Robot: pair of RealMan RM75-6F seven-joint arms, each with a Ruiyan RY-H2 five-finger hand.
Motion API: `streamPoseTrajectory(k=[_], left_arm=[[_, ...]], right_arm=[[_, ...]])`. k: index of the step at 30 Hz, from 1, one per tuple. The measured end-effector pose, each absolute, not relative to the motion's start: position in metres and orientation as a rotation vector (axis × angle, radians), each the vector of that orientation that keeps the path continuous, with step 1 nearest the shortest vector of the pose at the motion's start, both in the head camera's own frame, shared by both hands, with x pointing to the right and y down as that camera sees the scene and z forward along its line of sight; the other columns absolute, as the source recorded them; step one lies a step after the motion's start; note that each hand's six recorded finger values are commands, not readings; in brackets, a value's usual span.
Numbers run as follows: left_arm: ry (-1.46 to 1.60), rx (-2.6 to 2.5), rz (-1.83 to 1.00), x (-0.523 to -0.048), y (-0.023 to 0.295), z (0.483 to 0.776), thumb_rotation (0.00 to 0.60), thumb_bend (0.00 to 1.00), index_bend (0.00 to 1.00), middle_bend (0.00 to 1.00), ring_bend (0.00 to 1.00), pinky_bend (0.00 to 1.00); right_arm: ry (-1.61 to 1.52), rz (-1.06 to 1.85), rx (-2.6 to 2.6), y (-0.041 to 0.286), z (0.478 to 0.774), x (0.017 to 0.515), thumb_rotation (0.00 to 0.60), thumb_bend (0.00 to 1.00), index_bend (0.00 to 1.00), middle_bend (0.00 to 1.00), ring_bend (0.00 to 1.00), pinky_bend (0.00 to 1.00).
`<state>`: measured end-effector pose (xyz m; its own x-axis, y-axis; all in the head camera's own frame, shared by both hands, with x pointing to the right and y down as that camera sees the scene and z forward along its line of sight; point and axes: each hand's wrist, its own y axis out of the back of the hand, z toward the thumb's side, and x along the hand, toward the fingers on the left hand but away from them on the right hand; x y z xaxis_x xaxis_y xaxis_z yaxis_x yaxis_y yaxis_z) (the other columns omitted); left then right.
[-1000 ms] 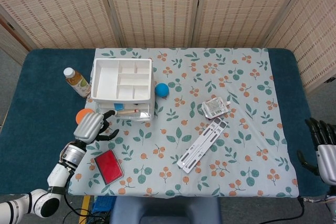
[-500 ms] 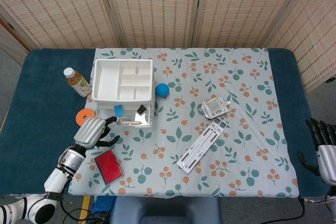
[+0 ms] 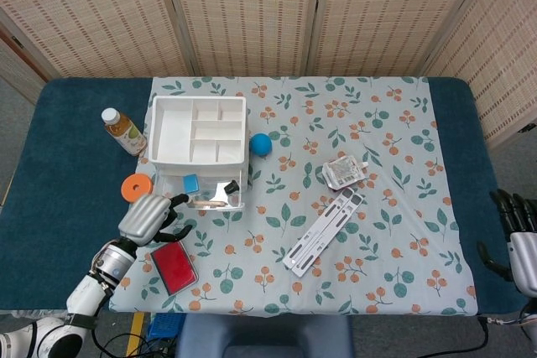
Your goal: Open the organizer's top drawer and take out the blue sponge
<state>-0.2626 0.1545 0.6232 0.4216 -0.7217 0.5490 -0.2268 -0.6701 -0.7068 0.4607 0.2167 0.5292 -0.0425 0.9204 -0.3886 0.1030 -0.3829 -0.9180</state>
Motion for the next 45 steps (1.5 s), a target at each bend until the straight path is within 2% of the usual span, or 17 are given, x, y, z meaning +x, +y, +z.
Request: streamPoseTrajectory(k=[5, 12, 21, 34, 41, 45], left_arm=[[0.792, -2.149, -1.205, -0.262, 0.157, 0.622, 0.6, 0.32, 0.41, 0.96, 1.0, 1.0], [0.791, -2.152, -1.19, -0.261, 0.157, 0.615, 0.6, 0.32, 0.29, 0.96, 1.0, 1.0], [0.76, -2.12, -1.162, -0.264, 0.155, 0.599, 0.6, 0.32, 0.3, 0.96, 1.0, 1.0], [0.643, -1.889, -0.992, -0.268, 0.103, 0.568, 0.6, 0.32, 0.38, 0.94, 1.0, 1.0], [0.487, -1.724, -0.87, -0.266, 0.075, 0.573, 0.6, 0.32, 0.4, 0.94, 1.0, 1.0], [0.371, -1.635, -0.812, -0.262, 0.066, 0.58, 0.6, 0.29, 0.4, 0.94, 1.0, 1.0]], right_arm=[[-1.112, 1.501, -1.541, 0.217, 0.529, 0.461, 0.6, 0.4, 0.0, 0.04, 0.0, 0.02], [-1.112, 1.493, -1.533, 0.215, 0.526, 0.462, 0.6, 0.4, 0.0, 0.04, 0.0, 0.02], [-1.115, 1.467, -1.518, 0.209, 0.516, 0.462, 0.6, 0.4, 0.0, 0.04, 0.0, 0.02], [-1.094, 1.399, -1.493, 0.196, 0.49, 0.452, 0.6, 0.4, 0.0, 0.04, 0.0, 0.02], [-1.087, 1.386, -1.489, 0.195, 0.482, 0.448, 0.6, 0.4, 0.0, 0.04, 0.0, 0.02], [-1.084, 1.394, -1.486, 0.196, 0.481, 0.447, 0.6, 0.4, 0.0, 0.04, 0.0, 0.02]])
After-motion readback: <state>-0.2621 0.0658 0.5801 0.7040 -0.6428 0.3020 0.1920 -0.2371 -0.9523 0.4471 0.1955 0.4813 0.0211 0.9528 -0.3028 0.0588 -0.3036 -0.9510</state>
